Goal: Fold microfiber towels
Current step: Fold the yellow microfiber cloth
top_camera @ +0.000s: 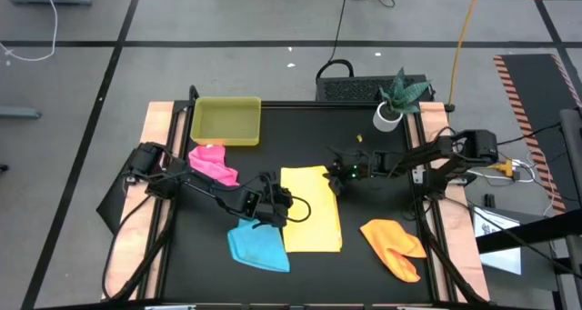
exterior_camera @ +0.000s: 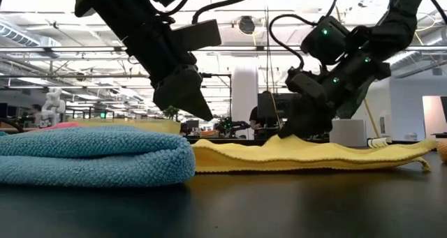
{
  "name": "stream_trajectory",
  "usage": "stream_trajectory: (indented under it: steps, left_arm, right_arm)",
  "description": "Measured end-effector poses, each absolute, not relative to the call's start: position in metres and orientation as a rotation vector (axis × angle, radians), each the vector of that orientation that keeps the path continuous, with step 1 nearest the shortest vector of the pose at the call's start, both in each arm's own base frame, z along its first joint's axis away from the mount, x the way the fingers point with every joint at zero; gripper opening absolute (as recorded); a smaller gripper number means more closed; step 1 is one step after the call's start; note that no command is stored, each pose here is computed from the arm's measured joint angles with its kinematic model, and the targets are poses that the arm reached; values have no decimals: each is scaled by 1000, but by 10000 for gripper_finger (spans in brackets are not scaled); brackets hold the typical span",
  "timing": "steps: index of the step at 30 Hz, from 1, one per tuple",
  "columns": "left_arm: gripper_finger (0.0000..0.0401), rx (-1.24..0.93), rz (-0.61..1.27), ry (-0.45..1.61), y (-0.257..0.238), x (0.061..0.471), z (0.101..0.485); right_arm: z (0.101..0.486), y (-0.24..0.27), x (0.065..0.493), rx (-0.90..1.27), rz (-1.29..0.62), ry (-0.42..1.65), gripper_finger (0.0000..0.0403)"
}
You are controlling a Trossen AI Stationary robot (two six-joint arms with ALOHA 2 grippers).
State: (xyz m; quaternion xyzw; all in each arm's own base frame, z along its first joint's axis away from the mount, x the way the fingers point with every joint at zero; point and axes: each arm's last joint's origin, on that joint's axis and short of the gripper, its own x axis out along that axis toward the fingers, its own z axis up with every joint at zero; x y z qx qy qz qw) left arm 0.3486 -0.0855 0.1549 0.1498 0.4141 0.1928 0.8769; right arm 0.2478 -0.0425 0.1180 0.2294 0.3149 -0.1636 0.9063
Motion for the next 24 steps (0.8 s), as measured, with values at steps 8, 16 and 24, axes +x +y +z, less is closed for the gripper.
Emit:
stream_trajectory:
  steps: [8,16,24]
  left_arm:
    - [92,313,402,866,-85,348,155]
    - [92,312,401,866,-86,348,155]
    - [92,312,401,867,-86,348,155]
  right_arm:
    - [118,-40,248,391,-305,662,34]
    - [129,-34,246,269,-336,642,10]
    - [128,-33,242,222,-330,689,17]
